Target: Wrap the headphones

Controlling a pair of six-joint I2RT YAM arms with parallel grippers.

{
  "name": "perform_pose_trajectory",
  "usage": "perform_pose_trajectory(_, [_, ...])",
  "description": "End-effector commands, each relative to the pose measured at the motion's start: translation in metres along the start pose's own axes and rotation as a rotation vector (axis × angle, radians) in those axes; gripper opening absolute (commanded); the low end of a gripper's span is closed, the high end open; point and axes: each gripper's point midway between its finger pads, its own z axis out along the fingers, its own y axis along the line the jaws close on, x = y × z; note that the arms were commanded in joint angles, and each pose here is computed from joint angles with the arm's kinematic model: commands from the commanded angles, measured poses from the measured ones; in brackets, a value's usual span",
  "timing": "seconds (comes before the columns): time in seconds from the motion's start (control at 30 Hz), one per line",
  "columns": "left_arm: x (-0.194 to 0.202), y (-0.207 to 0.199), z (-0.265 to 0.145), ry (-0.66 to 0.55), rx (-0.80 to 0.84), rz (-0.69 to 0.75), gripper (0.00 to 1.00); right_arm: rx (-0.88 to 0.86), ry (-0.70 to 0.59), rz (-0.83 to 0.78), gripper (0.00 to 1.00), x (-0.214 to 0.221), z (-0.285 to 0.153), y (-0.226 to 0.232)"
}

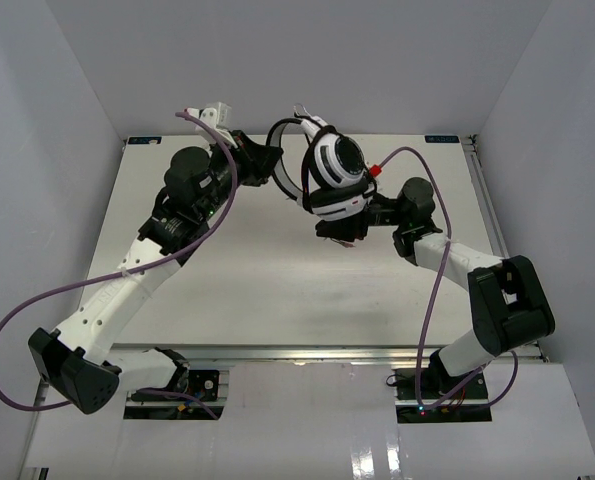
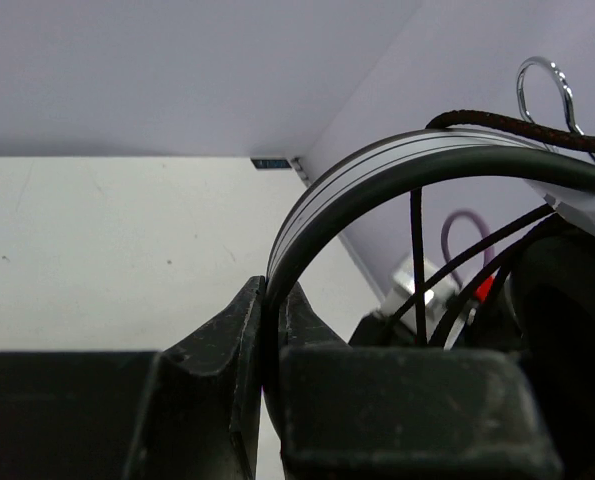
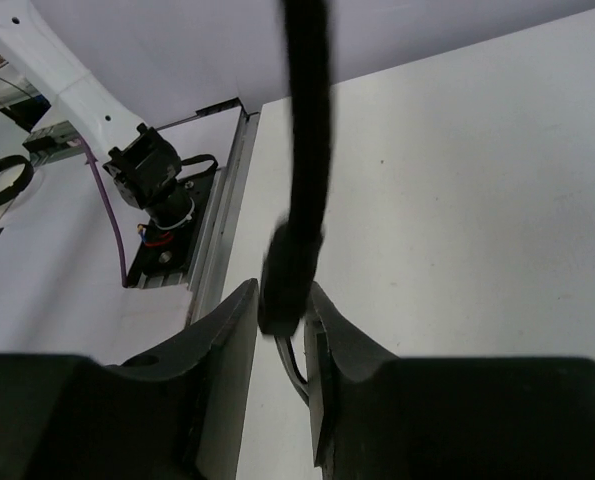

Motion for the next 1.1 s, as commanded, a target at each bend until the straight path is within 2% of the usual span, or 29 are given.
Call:
perform_pose_trajectory(0.0, [-0.087, -0.024, -0.013, -0.292, 0.010, -0.145, 0.00, 0.015, -0.026, -0.050, 0.33, -0.007, -0.001, 0.008])
perform_pose_trajectory(0.13, [-0.085, -0.015, -0.012, -0.302, -0.033, -0.178, 0.00, 0.026, -0.035, -0.052, 0.28, -0.010, 0.000, 0.007])
perform_pose_trajectory(0.2, [-0.080, -0.003, -0.012, -0.305, -0.087, -0.196, 0.00, 0.036, -0.042, -0.047, 0.13, -0.011, 0.000, 0.006])
perform_pose_trajectory(0.23, [-0.082, 0.001, -0.013, -0.318, -0.107, -0.199, 0.00, 0.041, -0.044, -0.047, 0.09, -0.011, -0.001, 0.006])
perform_pose_trajectory(0.33, [-0.061, 0.027, -0.017, -0.301, -0.221, -0.258, 0.00, 0.056, -0.048, -0.025, 0.08, -0.007, -0.002, 0.006])
perform_pose_trajectory(0.47, [-0.015, 0.071, -0.021, -0.243, -0.407, -0.345, 0.00, 0.114, -0.042, -0.030, 0.08, 0.004, -0.002, 0.002])
perform_pose_trajectory(0.63, [0.047, 0.128, -0.020, -0.139, -0.651, -0.315, 0.00, 0.237, 0.092, -0.059, 0.08, 0.038, 0.010, -0.004])
perform_pose_trajectory(0.73, [0.087, 0.159, -0.019, -0.049, -0.781, -0.256, 0.00, 0.342, 0.174, -0.145, 0.08, 0.044, 0.014, -0.015])
perform_pose_trajectory(0.87, [0.121, 0.175, -0.015, 0.026, -0.832, -0.249, 0.00, 0.394, 0.266, -0.134, 0.08, 0.061, 0.014, -0.028])
perform_pose_trajectory(0.97, [0.143, 0.185, -0.013, 0.093, -0.864, -0.229, 0.00, 0.405, 0.399, -0.099, 0.08, 0.093, 0.018, -0.037])
perform_pose_trajectory(1.07, [0.178, 0.201, -0.014, 0.229, -0.907, -0.154, 0.00, 0.413, 0.519, -0.117, 0.08, 0.117, 0.020, -0.042])
